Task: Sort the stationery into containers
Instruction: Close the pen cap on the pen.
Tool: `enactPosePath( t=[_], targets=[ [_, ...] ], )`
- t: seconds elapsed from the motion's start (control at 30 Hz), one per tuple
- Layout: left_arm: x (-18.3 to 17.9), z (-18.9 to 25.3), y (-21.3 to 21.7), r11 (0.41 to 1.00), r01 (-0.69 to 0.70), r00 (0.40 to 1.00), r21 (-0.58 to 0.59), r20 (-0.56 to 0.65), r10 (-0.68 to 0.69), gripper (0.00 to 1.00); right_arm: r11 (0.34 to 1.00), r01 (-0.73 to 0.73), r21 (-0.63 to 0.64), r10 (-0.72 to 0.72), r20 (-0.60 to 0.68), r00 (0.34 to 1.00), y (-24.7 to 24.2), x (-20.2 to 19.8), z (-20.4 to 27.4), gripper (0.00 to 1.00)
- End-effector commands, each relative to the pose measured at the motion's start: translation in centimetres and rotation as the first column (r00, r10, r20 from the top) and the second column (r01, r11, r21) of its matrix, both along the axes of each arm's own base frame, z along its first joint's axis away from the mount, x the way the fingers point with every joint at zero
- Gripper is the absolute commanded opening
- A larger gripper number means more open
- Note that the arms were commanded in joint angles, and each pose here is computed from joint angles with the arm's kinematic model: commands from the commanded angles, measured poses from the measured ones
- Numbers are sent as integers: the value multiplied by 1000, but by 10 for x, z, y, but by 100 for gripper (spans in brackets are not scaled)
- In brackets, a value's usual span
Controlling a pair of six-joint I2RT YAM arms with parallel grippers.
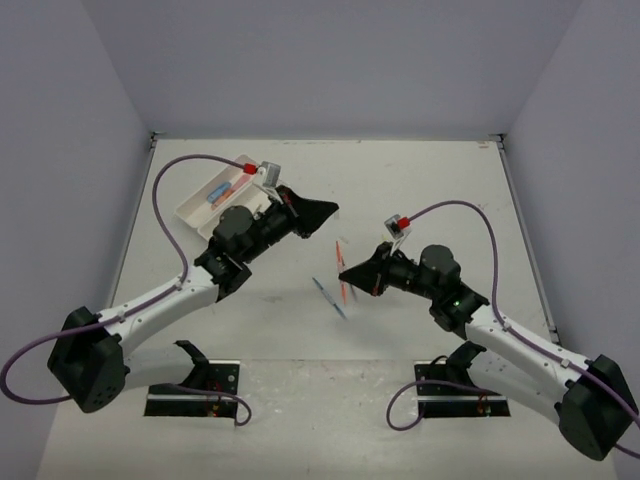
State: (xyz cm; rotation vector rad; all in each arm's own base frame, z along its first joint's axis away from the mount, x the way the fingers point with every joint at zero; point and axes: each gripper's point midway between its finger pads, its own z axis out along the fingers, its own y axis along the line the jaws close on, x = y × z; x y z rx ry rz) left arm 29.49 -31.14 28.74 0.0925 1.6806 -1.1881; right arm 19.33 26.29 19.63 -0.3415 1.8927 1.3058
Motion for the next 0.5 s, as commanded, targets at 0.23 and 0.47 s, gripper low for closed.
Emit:
enactPosePath(
  t=[0.23, 0.47],
  targets=[
    [-89, 58, 1, 928, 348, 874, -132, 403, -270, 0, 978, 18, 209, -52, 161, 986, 18, -24, 79, 0],
    [-87, 62, 7, 937, 314, 890, -152, 391, -235, 0, 986, 13, 167, -44, 187, 981, 17, -25, 79, 0]
  ],
)
